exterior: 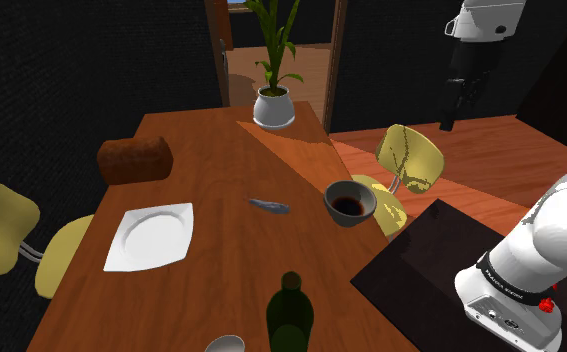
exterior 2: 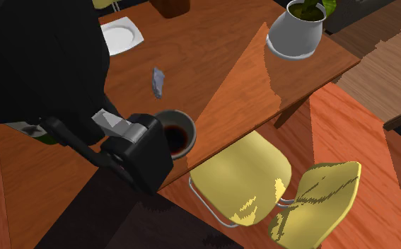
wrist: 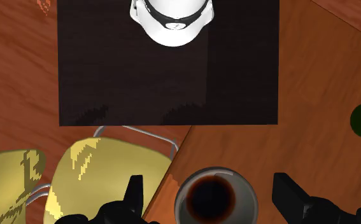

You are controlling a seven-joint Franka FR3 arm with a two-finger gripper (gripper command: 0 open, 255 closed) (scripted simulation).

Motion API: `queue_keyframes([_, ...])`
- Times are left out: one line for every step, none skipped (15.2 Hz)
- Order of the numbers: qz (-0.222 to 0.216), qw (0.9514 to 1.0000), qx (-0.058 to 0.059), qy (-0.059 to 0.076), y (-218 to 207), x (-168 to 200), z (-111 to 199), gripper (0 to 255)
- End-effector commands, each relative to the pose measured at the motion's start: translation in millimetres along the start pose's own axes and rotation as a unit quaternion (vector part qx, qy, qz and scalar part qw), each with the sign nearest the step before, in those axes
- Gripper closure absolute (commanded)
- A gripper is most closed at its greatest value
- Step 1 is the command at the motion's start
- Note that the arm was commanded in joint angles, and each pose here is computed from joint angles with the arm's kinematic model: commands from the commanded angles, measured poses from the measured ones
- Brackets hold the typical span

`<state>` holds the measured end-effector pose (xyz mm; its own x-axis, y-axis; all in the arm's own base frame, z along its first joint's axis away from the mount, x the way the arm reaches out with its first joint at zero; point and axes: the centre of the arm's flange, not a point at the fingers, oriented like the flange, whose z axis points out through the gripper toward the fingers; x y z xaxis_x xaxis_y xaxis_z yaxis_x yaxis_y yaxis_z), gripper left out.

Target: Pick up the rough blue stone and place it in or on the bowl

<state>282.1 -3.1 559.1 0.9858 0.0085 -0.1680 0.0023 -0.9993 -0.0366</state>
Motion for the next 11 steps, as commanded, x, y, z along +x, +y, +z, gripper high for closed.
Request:
queue_keyframes([0.000, 1.0000, 0.000, 0.000, 0.0, 0.0, 0.0, 0])
queue_keyframes([-0.004, 1.0000, 0.002, 0.000, -2.6, 10.3, 7.5, 0])
queue_keyframes([-0.009, 1.0000, 0.005, 0.001, -5.3, 20.5, 14.9, 0])
queue_keyframes([-0.013, 0.9999, 0.007, 0.001, -8.1, 30.8, 22.3, 0])
queue_keyframes([-0.017, 0.9998, 0.010, 0.001, -11.0, 41.0, 29.7, 0])
queue_keyframes([-0.021, 0.9997, 0.012, 0.001, -14.1, 51.2, 37.1, 0])
queue_keyframes([-0.026, 0.9996, 0.015, 0.002, -17.3, 61.4, 44.5, 0])
queue_keyframes([-0.030, 0.9994, 0.017, 0.002, -20.6, 71.6, 51.8, 0])
queue_keyframes([-0.034, 0.9992, 0.020, 0.002, -24.1, 81.7, 59.1, 0])
queue_keyframes([-0.039, 0.9990, 0.022, 0.002, -27.6, 91.8, 66.4, 0])
queue_keyframes([-0.043, 0.9988, 0.025, 0.003, -31.3, 101.9, 73.7, 0])
